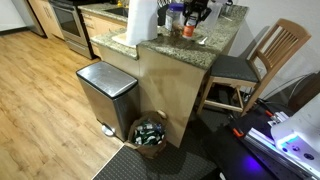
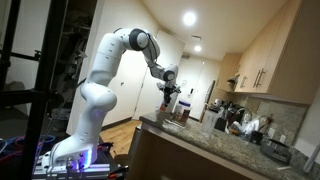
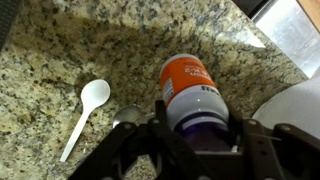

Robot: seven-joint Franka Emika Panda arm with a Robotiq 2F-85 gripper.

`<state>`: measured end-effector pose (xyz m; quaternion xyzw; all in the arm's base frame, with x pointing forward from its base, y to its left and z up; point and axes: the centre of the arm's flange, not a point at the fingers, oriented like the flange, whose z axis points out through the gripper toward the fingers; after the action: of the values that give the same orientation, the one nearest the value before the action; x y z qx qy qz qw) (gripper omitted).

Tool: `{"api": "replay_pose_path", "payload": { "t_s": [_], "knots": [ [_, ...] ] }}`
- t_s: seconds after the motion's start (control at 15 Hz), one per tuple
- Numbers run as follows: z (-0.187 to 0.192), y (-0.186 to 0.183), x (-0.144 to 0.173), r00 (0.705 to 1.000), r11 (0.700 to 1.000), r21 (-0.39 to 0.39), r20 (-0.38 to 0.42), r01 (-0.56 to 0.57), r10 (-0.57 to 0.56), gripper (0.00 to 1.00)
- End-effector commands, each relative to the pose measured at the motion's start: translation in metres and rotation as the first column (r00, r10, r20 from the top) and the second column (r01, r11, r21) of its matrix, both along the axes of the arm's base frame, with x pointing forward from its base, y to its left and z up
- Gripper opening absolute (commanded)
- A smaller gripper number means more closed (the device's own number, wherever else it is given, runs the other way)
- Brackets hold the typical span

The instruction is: Place the white and orange bottle on the counter

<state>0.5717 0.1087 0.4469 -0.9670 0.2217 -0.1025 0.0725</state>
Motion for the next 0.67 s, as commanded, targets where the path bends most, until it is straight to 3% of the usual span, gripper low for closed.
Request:
{"api": "replay_pose_path", "payload": {
  "t_s": [0.0, 0.27, 0.6],
  "knots": [
    [0.0014, -0.0042, -0.0015, 0.993, 0.995, -0.014, -0.067, -0.096, 0.095, 0.26],
    [-0.0003, -0.0081, -0.0038, 0.974, 0.974, -0.098, -0.119, -0.203, 0.191, 0.26],
    [0.0003, -0.0117, 0.0024, 0.963, 0.941, -0.203, -0.031, -0.269, 0.269, 0.26]
  ]
}}
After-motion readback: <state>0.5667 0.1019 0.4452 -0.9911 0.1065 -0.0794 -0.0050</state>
